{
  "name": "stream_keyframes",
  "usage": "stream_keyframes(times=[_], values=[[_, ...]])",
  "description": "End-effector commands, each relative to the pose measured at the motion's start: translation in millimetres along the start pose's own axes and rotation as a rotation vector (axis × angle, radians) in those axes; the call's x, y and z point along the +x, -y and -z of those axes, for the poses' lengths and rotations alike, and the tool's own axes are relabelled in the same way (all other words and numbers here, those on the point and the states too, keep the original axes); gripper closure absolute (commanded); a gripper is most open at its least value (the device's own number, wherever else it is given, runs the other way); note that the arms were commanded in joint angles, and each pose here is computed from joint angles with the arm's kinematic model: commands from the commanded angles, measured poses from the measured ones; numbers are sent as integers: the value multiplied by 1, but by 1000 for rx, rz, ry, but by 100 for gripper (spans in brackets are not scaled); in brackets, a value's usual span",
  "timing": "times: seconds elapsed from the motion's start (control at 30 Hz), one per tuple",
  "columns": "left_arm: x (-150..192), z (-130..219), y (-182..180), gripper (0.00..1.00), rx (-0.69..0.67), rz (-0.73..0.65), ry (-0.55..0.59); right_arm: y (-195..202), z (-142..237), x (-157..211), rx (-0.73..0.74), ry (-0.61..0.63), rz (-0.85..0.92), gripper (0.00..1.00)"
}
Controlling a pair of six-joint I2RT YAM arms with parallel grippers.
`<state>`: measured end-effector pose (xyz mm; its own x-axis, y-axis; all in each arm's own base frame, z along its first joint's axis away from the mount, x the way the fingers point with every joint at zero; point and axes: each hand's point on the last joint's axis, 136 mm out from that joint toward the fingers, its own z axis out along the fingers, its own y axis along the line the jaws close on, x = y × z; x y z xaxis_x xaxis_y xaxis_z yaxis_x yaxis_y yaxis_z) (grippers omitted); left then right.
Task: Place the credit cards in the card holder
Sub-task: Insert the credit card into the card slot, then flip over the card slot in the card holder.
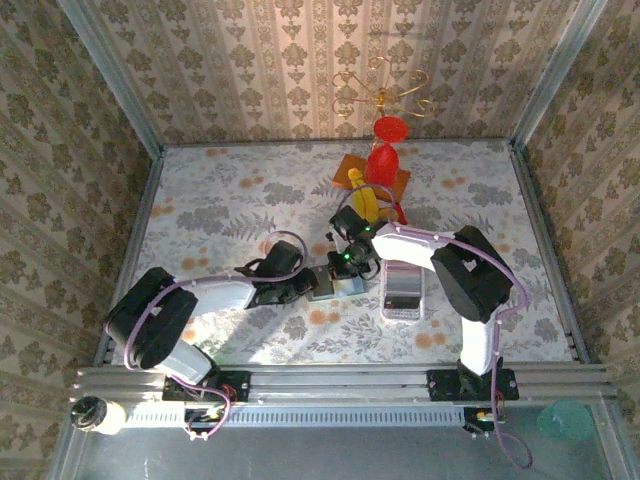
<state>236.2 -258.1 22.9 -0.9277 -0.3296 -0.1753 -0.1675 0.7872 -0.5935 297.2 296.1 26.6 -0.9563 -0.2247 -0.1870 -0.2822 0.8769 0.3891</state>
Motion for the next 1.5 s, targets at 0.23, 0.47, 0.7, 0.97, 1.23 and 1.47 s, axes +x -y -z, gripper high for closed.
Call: stream_keyframes(times=[0.23, 0.47, 0.7, 0.97, 1.23, 1.47], values=[[8, -5, -34, 68, -106, 25, -18, -30, 1, 4, -130, -26, 27, 92], [11, -4, -42, 68, -183, -11, -58, -6, 22, 3, -13, 16, 24, 82], [20, -8, -50, 70, -280, -47, -117, 22, 42, 10, 61, 40, -17, 71], [22, -9, -51, 71, -289, -42, -124, 38, 37, 20, 60, 5, -77, 64], [23, -9, -52, 71, -290, -44, -125, 22, 29, 22, -47, -13, -107, 59], [23, -8, -52, 72, -288, -42, -121, 19, 24, 25, -79, -29, -119, 61]])
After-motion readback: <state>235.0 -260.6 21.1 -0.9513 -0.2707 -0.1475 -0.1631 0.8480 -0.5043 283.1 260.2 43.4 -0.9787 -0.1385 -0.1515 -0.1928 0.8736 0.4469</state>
